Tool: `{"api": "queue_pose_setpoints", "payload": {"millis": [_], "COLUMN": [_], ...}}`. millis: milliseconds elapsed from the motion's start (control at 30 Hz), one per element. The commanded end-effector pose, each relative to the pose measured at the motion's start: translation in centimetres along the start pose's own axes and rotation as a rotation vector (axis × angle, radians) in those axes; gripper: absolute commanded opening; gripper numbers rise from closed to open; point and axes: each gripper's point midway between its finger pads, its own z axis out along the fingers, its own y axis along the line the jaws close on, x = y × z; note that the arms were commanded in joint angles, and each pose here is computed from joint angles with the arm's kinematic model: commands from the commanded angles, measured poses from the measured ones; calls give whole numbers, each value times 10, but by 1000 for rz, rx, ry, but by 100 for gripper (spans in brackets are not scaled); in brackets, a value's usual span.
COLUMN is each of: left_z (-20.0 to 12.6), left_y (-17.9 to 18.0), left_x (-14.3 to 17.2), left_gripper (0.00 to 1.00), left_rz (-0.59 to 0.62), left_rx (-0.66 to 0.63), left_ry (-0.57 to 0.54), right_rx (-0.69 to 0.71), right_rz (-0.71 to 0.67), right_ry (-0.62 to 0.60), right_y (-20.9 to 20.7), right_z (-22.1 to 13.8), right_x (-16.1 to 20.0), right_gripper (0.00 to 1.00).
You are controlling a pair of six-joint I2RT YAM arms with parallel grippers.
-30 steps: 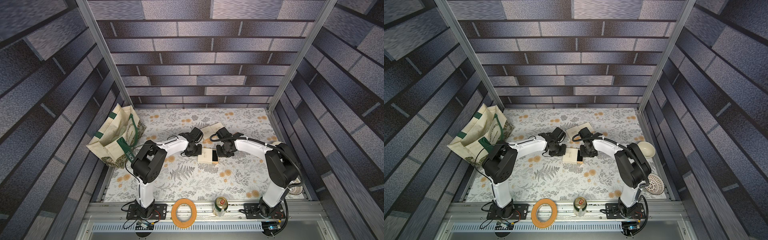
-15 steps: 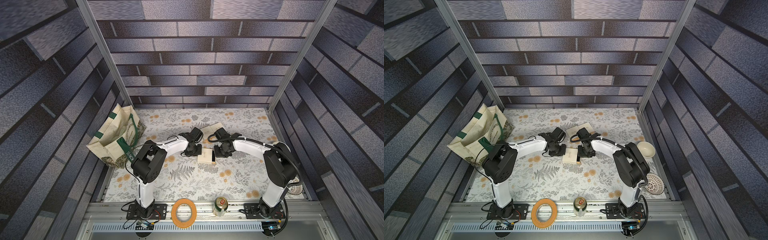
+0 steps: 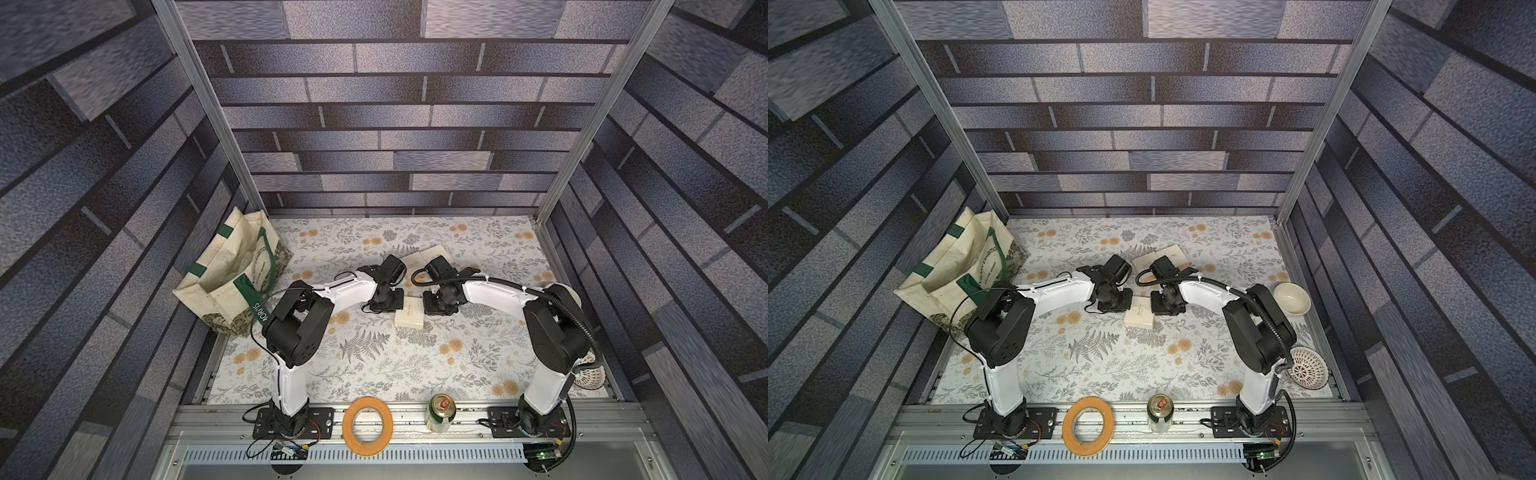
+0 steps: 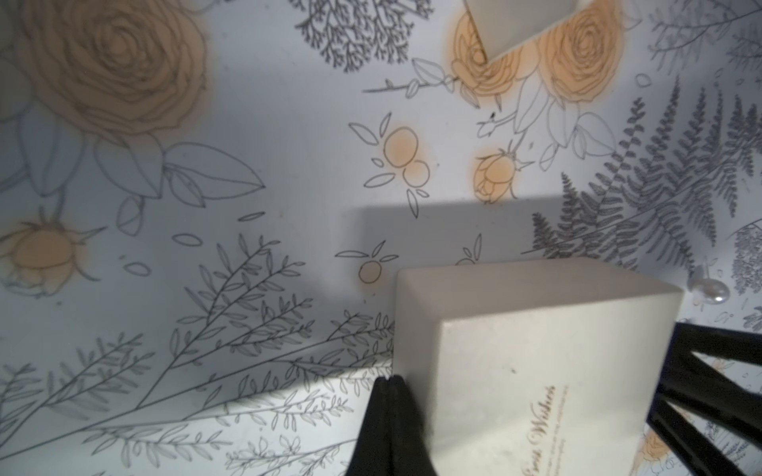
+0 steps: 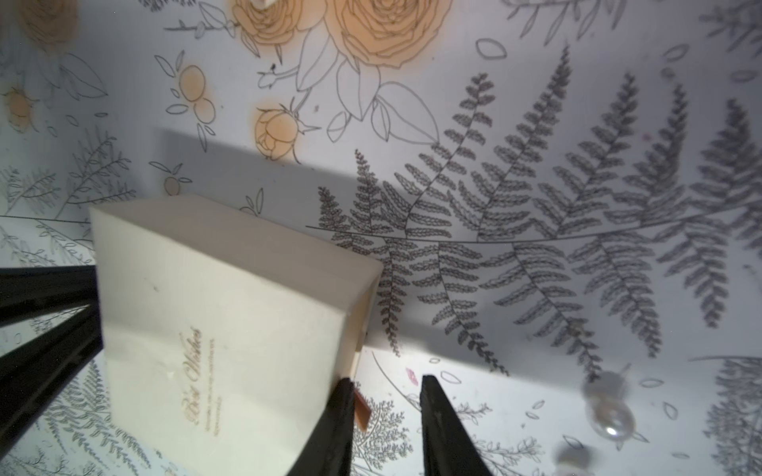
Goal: Take out the earrings from the drawer-style jewelry box
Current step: Close the drawer of the jewelry box.
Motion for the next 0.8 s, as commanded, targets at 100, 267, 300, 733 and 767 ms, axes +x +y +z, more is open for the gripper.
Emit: {"api": "queue_pose_setpoints", "payload": {"millis": [100, 267, 300, 733, 767], "left_z": [-4, -4, -4, -13, -14], "left_y": [-7, -6, -6, -2, -2], "left_x": [1, 2, 2, 7, 7], "left_gripper": [0, 0, 0, 0, 0], "left_rz": [18, 15, 15, 1, -1], "left_rx": [16, 16, 16, 10, 10], "left_ry": [-11, -7, -7, -21, -23], "right_rx": [-51, -47, -48, -59, -60], "right_rz": [-5, -8, -8, -14, -15], "right_ry": [-10, -8, -9, 5, 9], "right_y": [18, 18, 18, 22, 23], "right_z": [1, 2, 1, 5, 6], "right_x": [-7, -7, -7, -6, -4], "right_gripper": [30, 30, 30, 30, 30]}}
